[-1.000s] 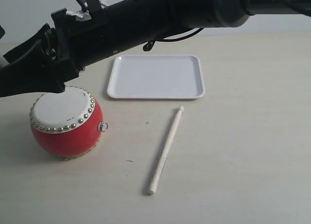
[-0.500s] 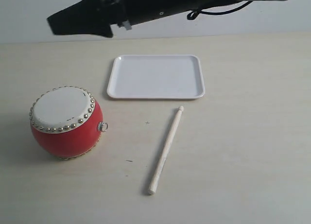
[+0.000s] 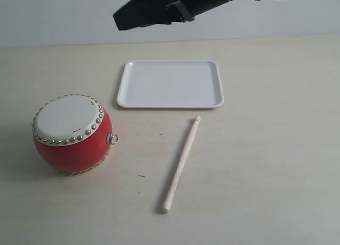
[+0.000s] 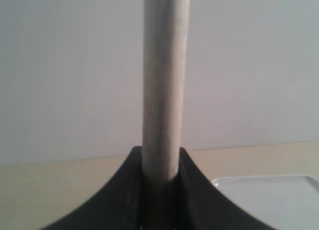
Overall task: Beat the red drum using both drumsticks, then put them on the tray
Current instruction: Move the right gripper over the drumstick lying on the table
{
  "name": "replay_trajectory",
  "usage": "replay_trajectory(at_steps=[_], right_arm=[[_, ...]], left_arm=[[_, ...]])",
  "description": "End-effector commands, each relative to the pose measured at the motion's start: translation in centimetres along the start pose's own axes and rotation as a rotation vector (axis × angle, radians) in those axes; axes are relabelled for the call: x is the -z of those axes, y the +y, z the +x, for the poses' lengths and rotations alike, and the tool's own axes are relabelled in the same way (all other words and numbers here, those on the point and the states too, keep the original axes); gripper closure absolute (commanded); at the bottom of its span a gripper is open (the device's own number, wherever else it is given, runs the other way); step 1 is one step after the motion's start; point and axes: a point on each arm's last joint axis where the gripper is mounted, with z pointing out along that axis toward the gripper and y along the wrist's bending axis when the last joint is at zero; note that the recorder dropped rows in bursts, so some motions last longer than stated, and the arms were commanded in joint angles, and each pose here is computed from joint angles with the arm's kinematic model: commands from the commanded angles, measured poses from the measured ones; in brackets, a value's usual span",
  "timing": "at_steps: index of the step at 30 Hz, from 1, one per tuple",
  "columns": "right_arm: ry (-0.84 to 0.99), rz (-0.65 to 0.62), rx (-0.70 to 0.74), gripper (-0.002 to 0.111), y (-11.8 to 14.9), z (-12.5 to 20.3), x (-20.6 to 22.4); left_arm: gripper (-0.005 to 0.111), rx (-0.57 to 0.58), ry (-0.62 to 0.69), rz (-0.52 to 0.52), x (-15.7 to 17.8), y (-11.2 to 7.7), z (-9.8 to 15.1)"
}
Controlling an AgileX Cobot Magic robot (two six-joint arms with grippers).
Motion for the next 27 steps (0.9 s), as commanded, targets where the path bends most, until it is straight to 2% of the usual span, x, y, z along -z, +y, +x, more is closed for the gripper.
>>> replay_trajectory(at_steps=[1, 5, 10, 12, 15, 18, 23, 27], right_arm=[[0.144, 0.198, -0.067, 0.030, 0.1, 0.4, 1.7], [0.165, 0.338, -0.192, 0.030, -0.2, 0.4, 2.6], [0.272, 0.557, -0.316, 0.030, -0.4, 1.2, 4.4], [0.308, 0.674, -0.366, 0.030, -0.3, 1.4, 5.1], [0.369, 0.780, -0.422, 0.030, 0.6, 1.7, 5.2], [0.441, 0.791, -0.442, 0.030, 2.2, 1.9, 4.2], [0.529, 0.786, -0.511, 0.030, 4.8, 2.4, 1.8], [0.531, 0.791, -0.560, 0.030, 6.9, 2.5, -0.4]], left_arm=[[0.107, 0.029, 0.154, -0.125, -3.4, 1.4, 1.1], [0.107, -0.003, 0.274, -0.117, -7.0, 0.4, 2.4], [0.107, -0.177, 0.488, -0.248, -9.4, -2.2, 2.5], [0.107, -0.225, 0.570, -0.244, -9.7, -3.5, 2.2], [0.107, -0.256, 0.659, -0.175, -9.5, -5.0, 2.1], [0.107, -0.254, 0.690, -0.131, -9.4, -5.4, 2.3], [0.107, -0.257, 0.732, -0.151, -9.1, -5.2, 2.6], [0.107, -0.257, 0.761, -0.115, -9.0, -5.4, 2.8]])
